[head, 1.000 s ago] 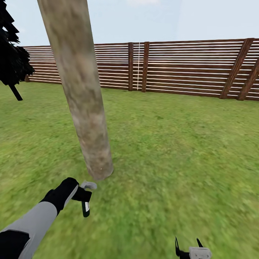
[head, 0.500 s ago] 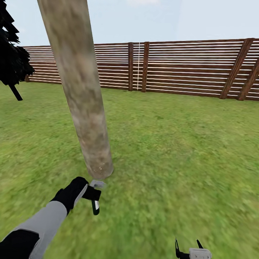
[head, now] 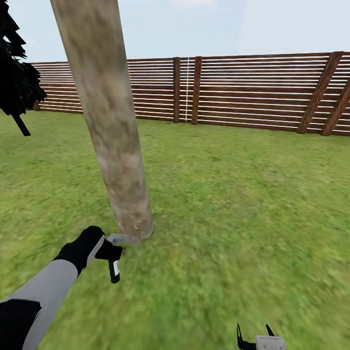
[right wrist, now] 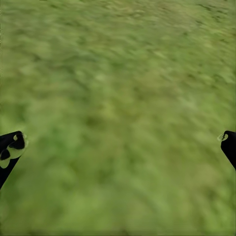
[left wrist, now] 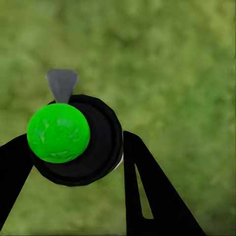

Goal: In the garden, pick up the pesticide atomizer on the floor and spray pesticide onto both trees until each tree trunk is fully covered.

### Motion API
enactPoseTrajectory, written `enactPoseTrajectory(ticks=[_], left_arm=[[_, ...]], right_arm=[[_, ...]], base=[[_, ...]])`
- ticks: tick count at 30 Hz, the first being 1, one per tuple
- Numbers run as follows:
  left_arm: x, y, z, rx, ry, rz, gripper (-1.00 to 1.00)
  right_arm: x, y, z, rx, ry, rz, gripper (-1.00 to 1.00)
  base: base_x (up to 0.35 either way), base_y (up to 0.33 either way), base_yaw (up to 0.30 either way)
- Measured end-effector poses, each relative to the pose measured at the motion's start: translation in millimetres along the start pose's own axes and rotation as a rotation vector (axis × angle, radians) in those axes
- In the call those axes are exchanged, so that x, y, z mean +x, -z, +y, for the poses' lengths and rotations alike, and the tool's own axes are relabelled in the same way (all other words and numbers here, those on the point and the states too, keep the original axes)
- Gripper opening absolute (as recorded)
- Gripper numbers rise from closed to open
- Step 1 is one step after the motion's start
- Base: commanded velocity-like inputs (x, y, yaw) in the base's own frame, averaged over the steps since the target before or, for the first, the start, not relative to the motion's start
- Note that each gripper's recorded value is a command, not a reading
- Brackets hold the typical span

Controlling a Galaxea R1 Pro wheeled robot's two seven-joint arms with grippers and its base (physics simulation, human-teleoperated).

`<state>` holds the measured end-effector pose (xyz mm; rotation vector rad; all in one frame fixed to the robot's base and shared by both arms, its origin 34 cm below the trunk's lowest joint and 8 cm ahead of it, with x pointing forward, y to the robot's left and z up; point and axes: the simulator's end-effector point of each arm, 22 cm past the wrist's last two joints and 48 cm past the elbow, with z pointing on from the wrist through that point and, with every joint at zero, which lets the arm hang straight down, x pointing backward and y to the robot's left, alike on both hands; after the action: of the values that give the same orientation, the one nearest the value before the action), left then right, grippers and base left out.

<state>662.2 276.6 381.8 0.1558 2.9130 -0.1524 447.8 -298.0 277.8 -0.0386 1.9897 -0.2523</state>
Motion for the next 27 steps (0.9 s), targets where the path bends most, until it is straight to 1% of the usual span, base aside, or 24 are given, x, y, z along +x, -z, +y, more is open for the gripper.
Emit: enactPoseTrajectory(ticks=[1,4,6,10,13,14,16,17,19,20,21,23,24,25,27], left_arm=[[0.6,0.4,2.9,0.0,0.006,0.0,-1.0],[-5.0,0.7,-12.7,0.025,0.002,-0.011,-1.0],[-21.6,7.4,-36.0,0.051,-0.021,-0.05,-1.0],[-44.3,23.9,-48.1,0.054,-0.037,-0.072,-1.0],[-48.1,28.8,-36.1,0.034,-0.033,-0.075,-1.0],[-47.5,29.9,-26.8,0.02,-0.029,-0.075,-1.0],[-44.4,34.0,2.5,-0.015,-0.01,-0.072,-1.0],[-43.8,34.9,7.7,-0.019,-0.005,-0.072,-1.0],[-43.9,34.8,5.8,-0.01,0.0,-0.073,-1.0],[-44.4,34.2,0.5,-0.001,0.0,-0.073,-1.0],[-47.6,34.2,-12.2,0.019,-0.005,-0.078,-1.0],[-58.2,36.4,-43.9,0.056,-0.029,-0.094,-1.0],[-63.1,38.6,-53.4,0.066,-0.037,-0.102,-1.0],[-68.1,41.5,-57.6,0.067,-0.044,-0.109,-1.0],[-70.7,44.0,-50.3,0.052,-0.045,-0.114,-1.0]], right_arm=[[0.4,0.3,-0.1,0.0,0.0,0.001,1.0],[0.3,0.3,0.3,0.0,0.0,0.001,1.0],[0.3,0.4,0.4,-0.001,0.0,0.001,1.0],[0.3,0.4,0.3,-0.001,0.0,0.001,1.0],[0.5,0.5,0.3,-0.001,0.001,0.001,1.0],[0.4,0.4,0.4,-0.001,0.001,0.001,1.0],[0.4,0.5,0.9,-0.002,0.001,0.001,1.0],[0.4,0.5,0.6,-0.002,0.0,0.001,1.0],[0.3,0.4,0.8,-0.002,0.0,0.001,1.0],[0.4,0.5,0.6,-0.001,0.0,0.001,1.0],[0.5,0.6,0.7,-0.002,0.0,0.001,1.0],[0.4,0.6,0.9,-0.002,0.0,0.001,1.0],[0.5,0.6,0.5,-0.001,0.0,0.001,1.0],[0.5,0.6,0.3,-0.001,0.001,0.001,1.0],[0.5,0.5,0.2,-0.001,0.001,0.001,1.0]], base=[[-0.032,0.005,0.0],[-0.196,0.043,0.0],[-0.042,0.008,0.0],[-0.007,0.001,0.0],[0.0,0.0,0.0],[0.0,0.0,0.0],[0.0,0.0,0.0],[0.0,0.0,0.0],[0.0,0.0,0.0],[0.0,0.0,0.0],[0.0,0.0,0.0],[0.0,0.0,0.0],[0.0,0.0,0.0],[0.0,0.0,0.0],[0.0,0.0,0.0]])
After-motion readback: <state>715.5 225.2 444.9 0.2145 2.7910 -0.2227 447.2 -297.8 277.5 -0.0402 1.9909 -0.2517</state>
